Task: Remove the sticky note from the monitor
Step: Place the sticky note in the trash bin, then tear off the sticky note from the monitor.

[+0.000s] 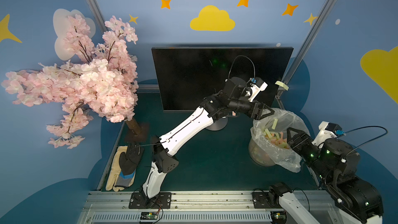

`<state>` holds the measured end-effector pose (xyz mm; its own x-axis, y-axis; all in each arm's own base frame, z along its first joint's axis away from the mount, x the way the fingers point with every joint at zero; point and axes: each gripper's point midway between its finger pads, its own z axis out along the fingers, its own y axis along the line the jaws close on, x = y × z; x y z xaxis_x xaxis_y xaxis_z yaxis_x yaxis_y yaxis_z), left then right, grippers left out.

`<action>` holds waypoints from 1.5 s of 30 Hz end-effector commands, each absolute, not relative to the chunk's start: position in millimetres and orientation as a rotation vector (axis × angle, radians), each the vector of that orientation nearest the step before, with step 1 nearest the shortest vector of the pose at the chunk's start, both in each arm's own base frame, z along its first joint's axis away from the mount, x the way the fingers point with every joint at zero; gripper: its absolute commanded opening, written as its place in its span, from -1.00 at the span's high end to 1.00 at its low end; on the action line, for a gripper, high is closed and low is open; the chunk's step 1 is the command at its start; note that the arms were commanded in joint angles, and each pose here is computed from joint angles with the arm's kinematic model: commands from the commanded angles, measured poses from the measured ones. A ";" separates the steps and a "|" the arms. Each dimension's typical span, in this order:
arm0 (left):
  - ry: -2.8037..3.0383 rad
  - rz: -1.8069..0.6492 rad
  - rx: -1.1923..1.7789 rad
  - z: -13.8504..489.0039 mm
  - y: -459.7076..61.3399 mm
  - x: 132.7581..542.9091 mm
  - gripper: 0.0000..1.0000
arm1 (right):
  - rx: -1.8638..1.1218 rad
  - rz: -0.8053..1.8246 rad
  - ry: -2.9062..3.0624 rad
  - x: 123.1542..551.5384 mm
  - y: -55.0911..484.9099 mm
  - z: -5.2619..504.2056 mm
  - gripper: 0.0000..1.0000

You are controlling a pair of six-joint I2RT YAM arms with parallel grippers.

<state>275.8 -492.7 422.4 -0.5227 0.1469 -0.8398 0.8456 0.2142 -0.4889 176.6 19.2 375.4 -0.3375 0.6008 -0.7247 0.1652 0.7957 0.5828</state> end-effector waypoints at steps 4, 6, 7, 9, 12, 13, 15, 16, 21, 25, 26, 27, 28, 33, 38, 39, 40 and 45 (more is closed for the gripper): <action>1.803 -1.251 0.811 423.6 -442.4 291.3 -0.67 | 0.459 0.586 1.890 194.8 43.9 397.4 -0.19; 1.805 -1.241 0.757 416.6 -425.2 296.2 -0.74 | 0.419 0.615 1.915 202.3 54.6 398.0 -0.19; 1.816 -1.233 0.730 410.1 -417.1 297.7 -0.75 | 0.401 0.633 1.928 206.3 60.4 397.7 -0.19; 1.837 -1.224 0.678 396.9 -401.4 302.2 -0.78 | 0.360 0.680 1.950 213.5 73.3 397.3 -0.19; 1.875 -1.228 0.591 374.8 -380.4 309.7 -0.83 | 0.309 0.746 1.984 224.3 90.9 395.4 -0.19; 1.889 -1.231 0.563 366.5 -374.0 312.6 -0.84 | 0.293 0.768 1.994 227.6 96.6 394.6 -0.19; 1.913 -1.253 0.501 351.9 -363.5 318.6 -0.88 | 0.262 0.810 2.014 232.9 107.3 393.6 -0.19; 1.929 -1.266 0.474 342.7 -358.9 321.1 -0.89 | 0.248 0.828 2.023 235.3 112.0 392.9 -0.19; 1.972 -1.330 0.347 307.6 -342.9 334.5 -0.97 | 0.178 0.895 2.070 243.3 135.5 388.0 -0.17; 1.987 -1.366 0.260 285.8 -336.0 344.2 -1.00 | 0.110 0.918 2.106 244.4 155.0 382.0 -0.17; 1.990 -1.371 0.241 280.3 -335.1 346.8 -1.00 | 0.097 0.916 2.115 245.5 159.1 379.8 -0.17; 1.997 -1.381 0.223 275.1 -334.7 348.3 -1.00 | 0.079 0.919 2.124 245.4 164.3 378.2 -0.17; 1.995 -1.390 0.203 270.7 -334.5 351.3 -1.00 | 0.062 0.921 2.131 245.4 169.4 376.4 -0.17; 1.973 -1.442 0.122 251.6 -338.0 362.9 -0.90 | -0.009 0.943 2.161 245.4 192.9 368.5 -0.17; 1.939 -1.494 0.069 237.6 -348.1 373.9 -0.69 | -0.063 0.948 2.185 246.1 211.6 359.1 -0.17; 1.938 -1.493 0.065 234.5 -350.4 375.4 -0.65 | -0.069 0.948 2.190 246.2 214.4 357.1 -0.17; 1.936 -1.491 0.066 232.3 -353.2 376.2 -0.62 | -0.078 0.947 2.193 245.8 217.1 355.5 -0.17; 1.928 -1.466 0.069 226.7 -362.5 382.8 -0.45 | -0.101 0.944 2.207 246.4 226.9 347.7 -0.17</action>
<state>368.9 -360.9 209.9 -0.7935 -0.3051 -0.5265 0.4084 0.3744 -0.8325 242.1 222.2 345.2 -0.7576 0.1963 -0.6225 -0.3115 0.7294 0.6091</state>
